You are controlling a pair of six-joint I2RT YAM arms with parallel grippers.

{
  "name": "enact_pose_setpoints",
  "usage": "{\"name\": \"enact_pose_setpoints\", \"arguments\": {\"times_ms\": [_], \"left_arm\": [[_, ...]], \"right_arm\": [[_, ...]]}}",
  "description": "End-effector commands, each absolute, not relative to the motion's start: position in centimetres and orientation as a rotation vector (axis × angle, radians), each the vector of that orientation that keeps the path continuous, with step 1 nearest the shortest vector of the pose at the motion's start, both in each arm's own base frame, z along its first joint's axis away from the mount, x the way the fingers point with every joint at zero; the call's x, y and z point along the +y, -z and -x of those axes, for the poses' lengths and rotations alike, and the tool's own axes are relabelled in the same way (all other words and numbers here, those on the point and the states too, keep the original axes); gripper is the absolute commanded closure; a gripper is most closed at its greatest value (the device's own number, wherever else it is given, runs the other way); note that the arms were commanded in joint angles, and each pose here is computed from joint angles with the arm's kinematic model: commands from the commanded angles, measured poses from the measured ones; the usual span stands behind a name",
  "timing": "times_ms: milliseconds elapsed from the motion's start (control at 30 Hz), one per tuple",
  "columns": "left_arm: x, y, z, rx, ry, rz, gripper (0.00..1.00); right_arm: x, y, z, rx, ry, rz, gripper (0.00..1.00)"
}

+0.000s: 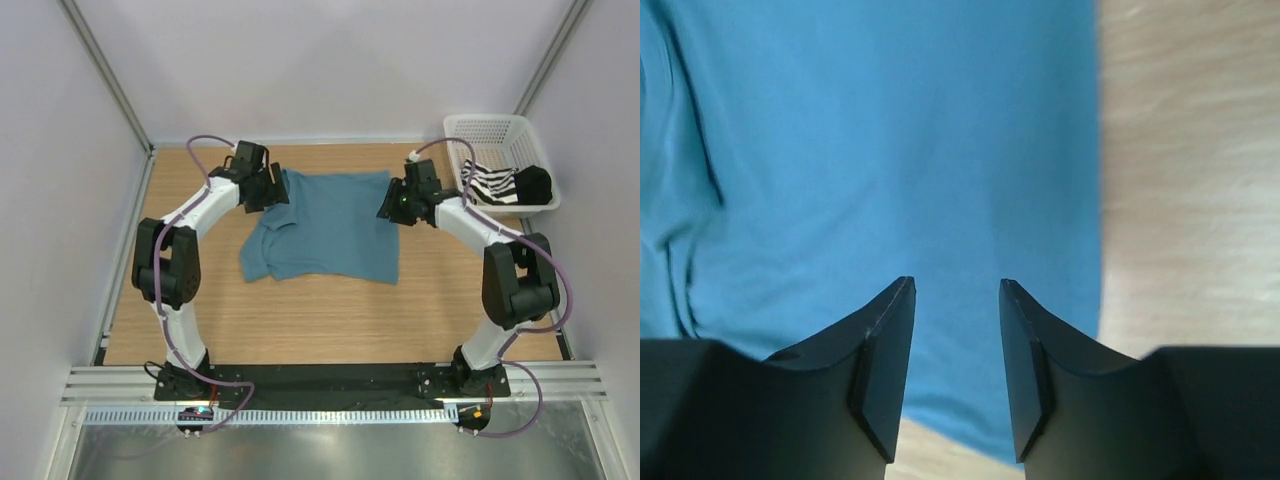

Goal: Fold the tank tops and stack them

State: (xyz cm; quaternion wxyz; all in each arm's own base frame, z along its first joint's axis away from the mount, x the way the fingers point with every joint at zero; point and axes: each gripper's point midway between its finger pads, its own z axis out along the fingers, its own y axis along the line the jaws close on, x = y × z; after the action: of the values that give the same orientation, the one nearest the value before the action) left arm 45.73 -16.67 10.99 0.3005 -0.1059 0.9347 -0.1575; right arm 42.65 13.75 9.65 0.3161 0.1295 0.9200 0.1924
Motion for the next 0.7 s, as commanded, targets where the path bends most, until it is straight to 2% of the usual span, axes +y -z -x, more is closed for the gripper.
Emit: {"name": "enact_pose_setpoints", "arguments": {"times_ms": [0, 33, 133, 200, 300, 367, 400, 433, 600, 633, 667], "left_arm": [[-14.5, -10.0, -45.0, 2.521, 0.267, 0.24, 0.28], [-14.4, -9.5, -44.7, 2.546, 0.248, 0.232, 0.27], [-13.8, -8.2, -44.4, 2.593, 0.179, 0.21, 0.2], [-13.5, -7.5, -44.4, 2.616, 0.144, 0.211, 0.2], [-13.3, -6.8, -44.7, 2.631, 0.121, 0.219, 0.24], [-13.5, -6.4, -45.0, 2.639, 0.122, 0.222, 0.31], [-13.5, -5.7, -45.0, 2.657, 0.115, 0.226, 0.35], [-13.5, -5.3, -45.0, 2.663, 0.109, 0.227, 0.49], [-13.1, -5.4, -45.6, 2.649, 0.096, 0.249, 0.87], [-13.0, -5.6, -45.8, 2.643, 0.097, 0.249, 1.0], [-13.0, -6.0, -46.0, 2.634, 0.103, 0.249, 1.0]], "right_arm": [[14.7, -10.8, -39.0, 2.442, -0.325, -0.207, 0.54], [14.4, -10.1, -38.0, 2.467, -0.277, -0.194, 0.47], [13.9, -9.3, -35.1, 2.493, -0.109, -0.136, 0.44], [13.7, -9.0, -34.0, 2.498, -0.086, -0.12, 0.44], [13.5, -8.2, -32.1, 2.512, -0.105, -0.122, 0.45], [13.0, -7.3, -31.2, 2.519, -0.094, -0.135, 0.48], [12.8, -7.0, -31.0, 2.52, -0.082, -0.143, 0.49], [12.5, -6.4, -30.5, 2.532, -0.071, -0.149, 0.5], [12.3, -5.9, -29.5, 2.559, -0.054, -0.159, 0.48], [12.2, -5.9, -29.3, 2.558, -0.041, -0.158, 0.48], [12.1, -6.2, -29.2, 2.55, -0.041, -0.162, 0.47]]}}
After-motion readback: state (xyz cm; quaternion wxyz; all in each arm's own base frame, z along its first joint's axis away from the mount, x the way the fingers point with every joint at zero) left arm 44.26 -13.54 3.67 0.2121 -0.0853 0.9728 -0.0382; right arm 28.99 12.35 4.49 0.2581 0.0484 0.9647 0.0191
